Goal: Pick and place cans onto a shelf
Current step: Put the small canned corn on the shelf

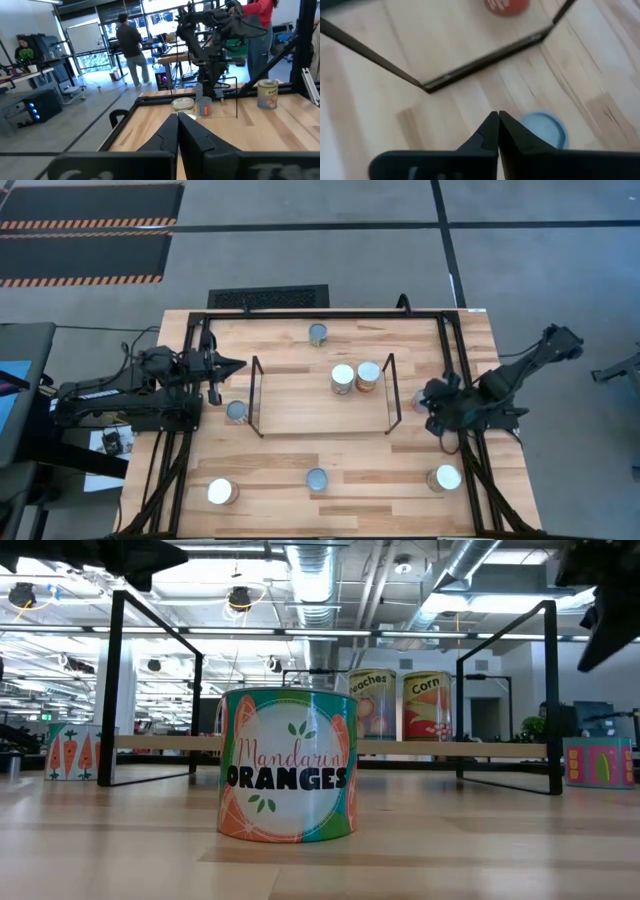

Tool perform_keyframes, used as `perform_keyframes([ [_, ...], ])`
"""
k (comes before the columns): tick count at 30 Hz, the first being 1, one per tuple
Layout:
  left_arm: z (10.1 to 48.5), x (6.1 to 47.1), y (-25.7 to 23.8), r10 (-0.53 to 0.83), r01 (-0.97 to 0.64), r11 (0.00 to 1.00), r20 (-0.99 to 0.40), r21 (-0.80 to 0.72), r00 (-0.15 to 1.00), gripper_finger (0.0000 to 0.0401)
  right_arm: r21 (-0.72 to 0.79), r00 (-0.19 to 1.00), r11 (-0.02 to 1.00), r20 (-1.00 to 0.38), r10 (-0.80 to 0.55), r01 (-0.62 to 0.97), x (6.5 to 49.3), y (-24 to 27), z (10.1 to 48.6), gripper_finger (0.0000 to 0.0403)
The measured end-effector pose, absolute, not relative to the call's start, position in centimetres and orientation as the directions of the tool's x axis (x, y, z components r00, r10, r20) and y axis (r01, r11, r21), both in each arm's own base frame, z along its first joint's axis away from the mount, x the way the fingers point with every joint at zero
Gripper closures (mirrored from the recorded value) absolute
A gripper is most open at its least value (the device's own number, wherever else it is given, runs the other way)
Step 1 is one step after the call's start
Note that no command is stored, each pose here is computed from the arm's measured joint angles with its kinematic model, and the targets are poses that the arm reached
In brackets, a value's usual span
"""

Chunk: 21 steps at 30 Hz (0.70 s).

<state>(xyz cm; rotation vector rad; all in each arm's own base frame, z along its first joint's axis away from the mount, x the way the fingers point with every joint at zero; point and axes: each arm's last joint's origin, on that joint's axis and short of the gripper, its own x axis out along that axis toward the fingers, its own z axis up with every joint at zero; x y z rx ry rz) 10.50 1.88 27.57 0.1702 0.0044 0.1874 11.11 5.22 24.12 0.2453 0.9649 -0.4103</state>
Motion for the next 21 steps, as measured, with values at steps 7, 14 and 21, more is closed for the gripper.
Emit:
perform_keyframes([
  [7, 27.5, 10.5, 1.9, 0.187, -0.184, 0.968, 0.002, 0.169, 0.982, 0.0401, -0.129, 0.285, 0.841, -0.904, -0.317, 0.526, 12.5, 5.9, 21.9, 0.0304],
  [14, 27.4, 10.5, 1.9, 0.187, -0.184, 0.968, -0.003, 0.17, 0.982, 0.0401, -0.206, 0.148, 0.801, -0.928, -0.342, 0.562, 14.0, 5.5, 20.4, 0.0243],
  [21, 27.2, 10.5, 1.9, 0.187, -0.18, 0.969, -0.023, 0.171, 0.982, 0.0401, -0.216, 0.093, 0.8, -0.943, -0.32, 0.56, 14.5, 4.3, 18.7, 0.0244],
])
